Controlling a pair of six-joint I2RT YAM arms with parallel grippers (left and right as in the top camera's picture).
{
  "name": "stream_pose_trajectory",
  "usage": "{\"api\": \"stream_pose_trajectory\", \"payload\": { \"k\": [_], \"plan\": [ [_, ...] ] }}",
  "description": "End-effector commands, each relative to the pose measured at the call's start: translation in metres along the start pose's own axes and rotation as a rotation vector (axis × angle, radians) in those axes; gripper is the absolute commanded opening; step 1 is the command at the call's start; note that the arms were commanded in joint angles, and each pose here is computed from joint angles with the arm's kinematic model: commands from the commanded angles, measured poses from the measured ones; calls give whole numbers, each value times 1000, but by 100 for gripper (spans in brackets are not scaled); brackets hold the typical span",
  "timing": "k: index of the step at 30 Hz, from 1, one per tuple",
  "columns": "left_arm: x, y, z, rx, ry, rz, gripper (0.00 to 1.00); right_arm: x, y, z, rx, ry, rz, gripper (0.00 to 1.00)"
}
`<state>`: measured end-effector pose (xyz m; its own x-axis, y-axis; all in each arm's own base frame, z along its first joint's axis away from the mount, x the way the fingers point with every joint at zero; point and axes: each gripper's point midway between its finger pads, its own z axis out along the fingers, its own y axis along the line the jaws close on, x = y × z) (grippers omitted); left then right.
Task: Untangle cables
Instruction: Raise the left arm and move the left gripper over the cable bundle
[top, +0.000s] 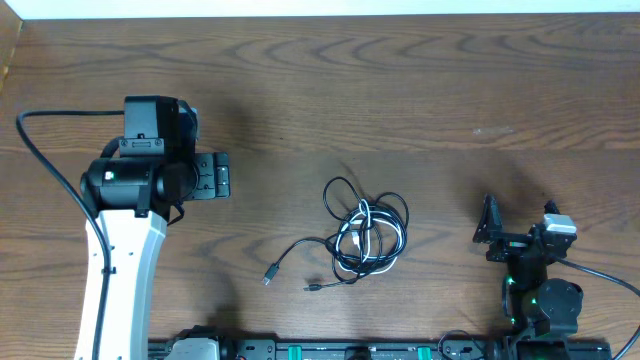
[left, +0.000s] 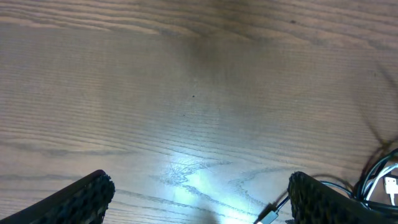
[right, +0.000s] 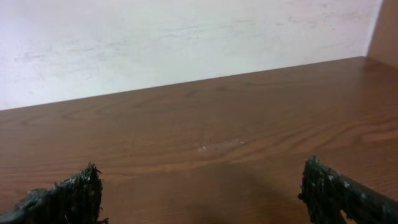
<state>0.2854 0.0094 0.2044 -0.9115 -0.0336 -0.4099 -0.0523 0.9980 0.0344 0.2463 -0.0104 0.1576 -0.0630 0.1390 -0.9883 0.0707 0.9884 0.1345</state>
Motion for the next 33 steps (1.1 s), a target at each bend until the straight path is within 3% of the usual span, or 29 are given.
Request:
{"api": "stream_pose_trajectory", "payload": {
  "k": [1,33],
  "plan": [
    [-4,-2,-2,13,-1,17,91,0,-2,0,7,-2,-13,99],
    [4,-42,-5,234,28,64,91,0,-2,0,7,-2,-14,99]
  ]
}}
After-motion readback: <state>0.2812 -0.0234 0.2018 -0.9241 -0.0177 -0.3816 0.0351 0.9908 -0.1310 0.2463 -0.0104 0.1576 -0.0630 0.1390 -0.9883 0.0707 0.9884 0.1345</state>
